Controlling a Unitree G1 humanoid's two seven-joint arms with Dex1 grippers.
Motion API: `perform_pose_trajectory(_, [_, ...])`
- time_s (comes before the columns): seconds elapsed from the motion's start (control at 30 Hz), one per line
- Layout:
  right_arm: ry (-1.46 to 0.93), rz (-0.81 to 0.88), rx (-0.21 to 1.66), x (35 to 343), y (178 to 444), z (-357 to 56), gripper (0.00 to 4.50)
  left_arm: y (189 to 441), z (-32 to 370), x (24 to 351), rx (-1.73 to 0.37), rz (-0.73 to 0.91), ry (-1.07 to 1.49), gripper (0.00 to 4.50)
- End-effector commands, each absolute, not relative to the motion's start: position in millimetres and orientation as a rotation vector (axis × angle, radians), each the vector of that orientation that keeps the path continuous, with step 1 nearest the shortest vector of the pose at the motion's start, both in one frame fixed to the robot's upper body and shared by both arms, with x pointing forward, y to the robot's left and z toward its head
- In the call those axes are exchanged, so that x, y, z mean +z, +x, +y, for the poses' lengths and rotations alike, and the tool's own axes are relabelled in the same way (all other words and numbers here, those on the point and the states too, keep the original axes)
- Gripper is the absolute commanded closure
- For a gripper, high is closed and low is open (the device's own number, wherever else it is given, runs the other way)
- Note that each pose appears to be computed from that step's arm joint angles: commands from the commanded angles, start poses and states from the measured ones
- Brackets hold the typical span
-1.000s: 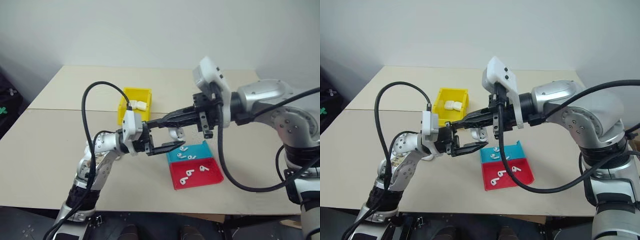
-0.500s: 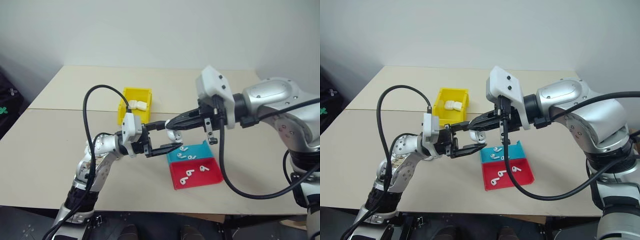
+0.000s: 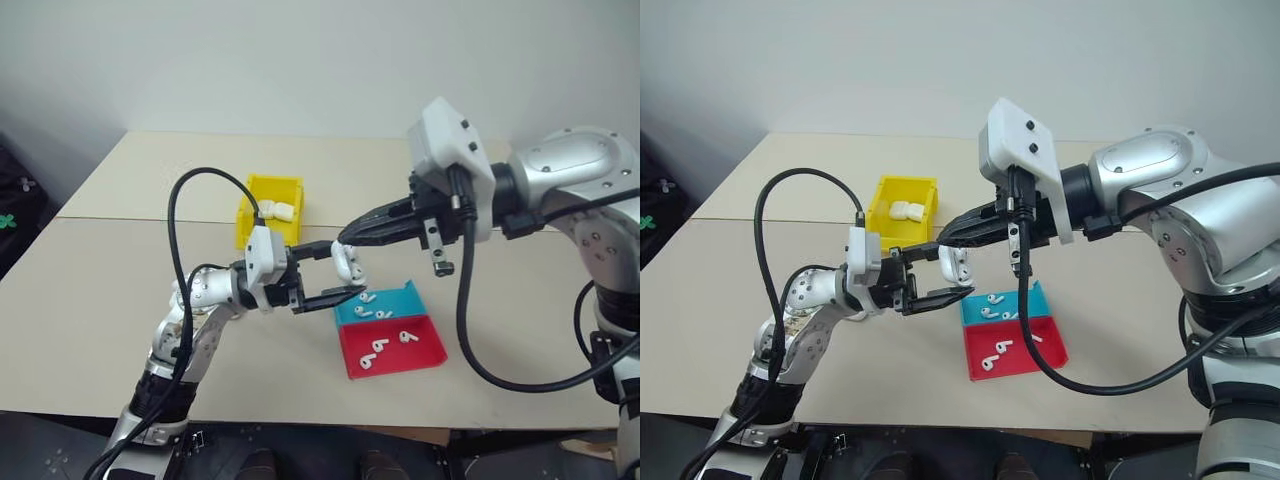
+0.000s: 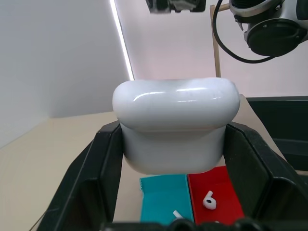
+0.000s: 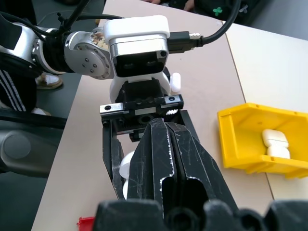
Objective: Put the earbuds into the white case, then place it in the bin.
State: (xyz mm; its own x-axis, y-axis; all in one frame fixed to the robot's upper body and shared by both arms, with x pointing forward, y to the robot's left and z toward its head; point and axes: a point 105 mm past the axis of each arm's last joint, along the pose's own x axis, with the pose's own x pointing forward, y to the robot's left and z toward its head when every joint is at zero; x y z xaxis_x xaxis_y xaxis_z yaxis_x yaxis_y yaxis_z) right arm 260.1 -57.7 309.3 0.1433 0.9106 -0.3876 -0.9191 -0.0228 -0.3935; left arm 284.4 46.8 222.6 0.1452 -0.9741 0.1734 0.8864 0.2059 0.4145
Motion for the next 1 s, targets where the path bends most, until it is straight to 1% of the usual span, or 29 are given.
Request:
perform_pose_trajectory(0.03, [-0.690,-0.025,1.480,314.6,257.4,-51.0,4.45,284.5,38.5,230.1,-1.367,-0.492,0.267,1.68])
perform_pose_trajectory(0.3, [-0.761,-0.001,1.480,301.8,263.2,-45.4,4.45,278.2,36.3,237.9,-1.382,-0.525,0.247,1.68])
perform_pose_trajectory(0.53, [-0.828,0.039,1.423,292.9,273.0,-57.9,4.45,273.8,46.8,237.6,-1.371,-0.526,0.231,1.68])
perform_pose_trajectory(0.67, [-0.820,0.034,1.423,294.4,272.6,-62.3,4.45,274.5,49.0,238.3,-1.357,-0.524,0.221,1.68])
perform_pose_trajectory(0.73, [-0.786,0.008,1.428,300.8,271.3,-62.2,4.45,275.3,49.1,237.6,-1.354,-0.522,0.221,1.68])
perform_pose_trajectory(0.87, [-0.673,-0.069,1.441,323.5,268.2,-67.0,4.45,276.7,49.1,236.9,-1.344,-0.534,0.216,1.68])
perform_pose_trajectory(0.93, [-0.622,-0.134,1.430,336.0,267.3,-73.8,4.45,275.9,50.4,238.3,-1.338,-0.544,0.208,1.68])
perform_pose_trajectory(1.0, [-0.507,-0.222,1.399,355.3,267.0,-84.0,4.45,275.0,54.0,243.0,-1.318,-0.562,0.194,1.68])
